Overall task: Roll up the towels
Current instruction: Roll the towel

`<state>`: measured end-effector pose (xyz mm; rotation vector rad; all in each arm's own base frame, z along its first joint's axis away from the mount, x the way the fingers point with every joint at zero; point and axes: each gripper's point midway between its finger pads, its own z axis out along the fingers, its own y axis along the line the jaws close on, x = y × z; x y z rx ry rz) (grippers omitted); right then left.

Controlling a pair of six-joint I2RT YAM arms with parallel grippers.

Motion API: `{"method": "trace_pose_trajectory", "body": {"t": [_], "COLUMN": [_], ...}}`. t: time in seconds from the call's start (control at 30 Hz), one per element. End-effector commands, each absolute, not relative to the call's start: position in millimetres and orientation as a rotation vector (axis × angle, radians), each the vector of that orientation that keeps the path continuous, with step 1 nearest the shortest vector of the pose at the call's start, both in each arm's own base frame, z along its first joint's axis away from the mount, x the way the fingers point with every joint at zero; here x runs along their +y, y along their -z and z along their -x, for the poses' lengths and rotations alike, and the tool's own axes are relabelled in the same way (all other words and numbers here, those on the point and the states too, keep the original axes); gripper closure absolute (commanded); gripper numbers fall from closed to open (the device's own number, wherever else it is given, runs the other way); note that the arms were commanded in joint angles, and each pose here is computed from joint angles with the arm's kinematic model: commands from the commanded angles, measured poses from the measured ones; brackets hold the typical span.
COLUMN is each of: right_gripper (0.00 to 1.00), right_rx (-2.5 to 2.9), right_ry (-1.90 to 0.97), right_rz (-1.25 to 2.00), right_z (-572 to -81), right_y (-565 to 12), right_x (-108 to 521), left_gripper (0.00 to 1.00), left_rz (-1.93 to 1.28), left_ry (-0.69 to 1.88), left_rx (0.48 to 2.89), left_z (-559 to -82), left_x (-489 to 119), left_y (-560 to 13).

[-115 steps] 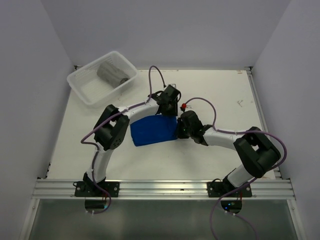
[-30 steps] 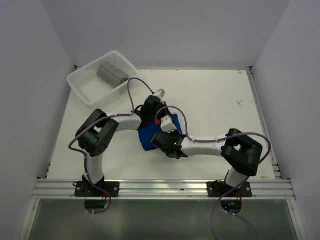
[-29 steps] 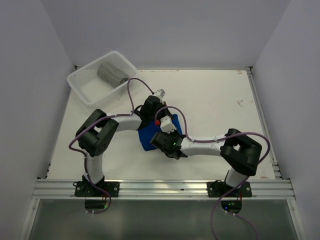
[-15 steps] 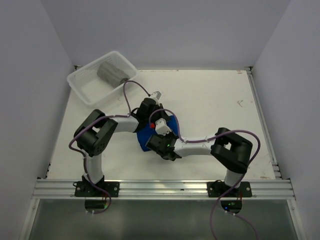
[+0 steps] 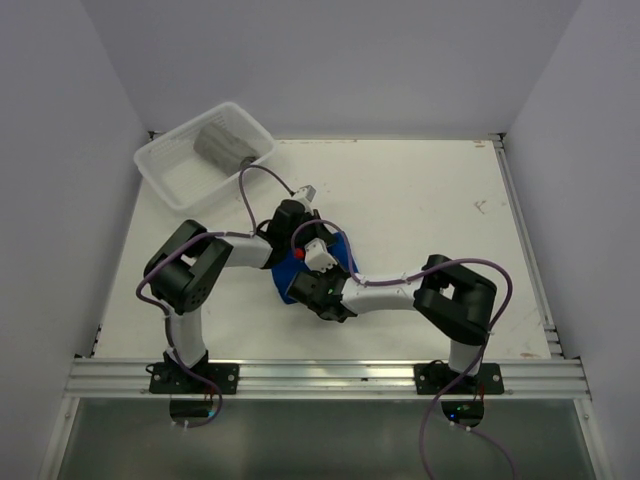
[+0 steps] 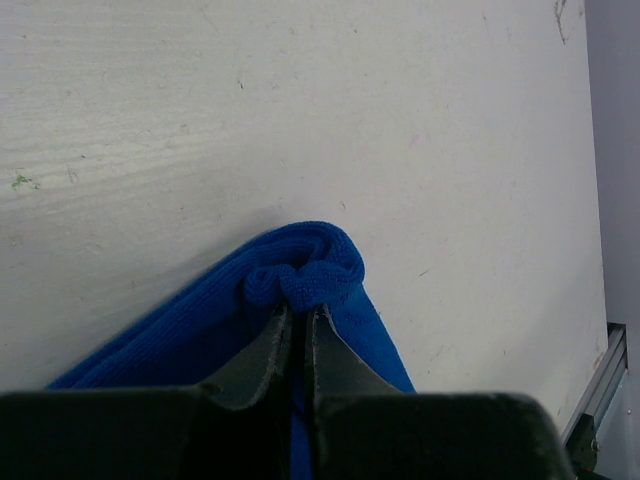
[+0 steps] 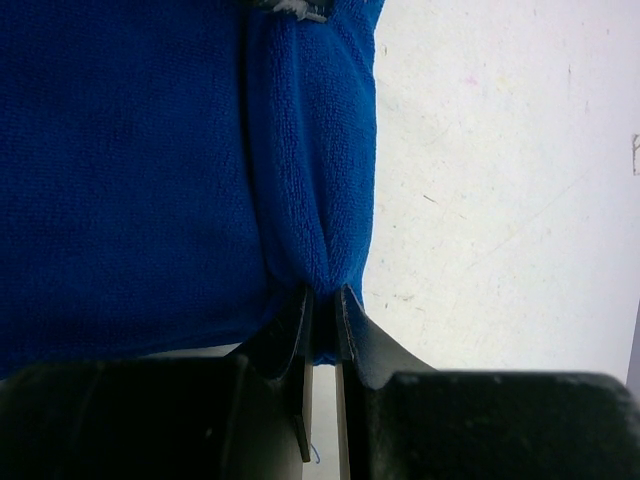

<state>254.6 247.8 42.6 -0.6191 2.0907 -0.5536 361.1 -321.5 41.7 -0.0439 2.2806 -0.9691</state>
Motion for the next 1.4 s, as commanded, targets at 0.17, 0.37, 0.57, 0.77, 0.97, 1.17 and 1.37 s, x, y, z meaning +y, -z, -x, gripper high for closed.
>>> {"method": "trace_pose_trajectory", "body": {"t": [0.17, 0.37, 0.57, 0.77, 0.97, 1.17, 1.37], "right_gripper": [0.89, 0.76, 0.62, 0.57, 0.51, 0.51, 0.51], "right_rx": [2.146, 2.154, 2.151, 2.164, 2.155, 2.281, 2.343], "right_ry": [0.442, 0.374, 0.373, 0.290, 0.139, -0.162, -0.640], "right_rz": [0.588, 0.549, 0.520, 0.466, 0.395, 0.209, 0.022], "right_z": [-245, -243, -245, -245, -243, -257, -270], "right_y": [-52, -65, -73, -89, -130, -131, -115], "right_x": [258, 261, 258, 258, 258, 247, 257], "left_gripper": [1.00, 1.00, 1.00, 1.00, 1.00, 1.00, 1.00], "left_rz": [0.071, 0.074, 0.069, 0.068, 0.067, 0.069, 0.068], "left_ry": [0.857, 0.848, 0.816, 0.795, 0.795, 0.803, 0.801], "left_rx": [2.241, 2.248, 2.265, 2.272, 2.276, 2.281, 2.279], "left_z": [-377, -375, -376, -375, -374, -373, -373], "left_x": [-296, -294, -291, -288, -288, -288, -289], "left_y": [-38, -35, -29, -26, -24, -23, -24]}}
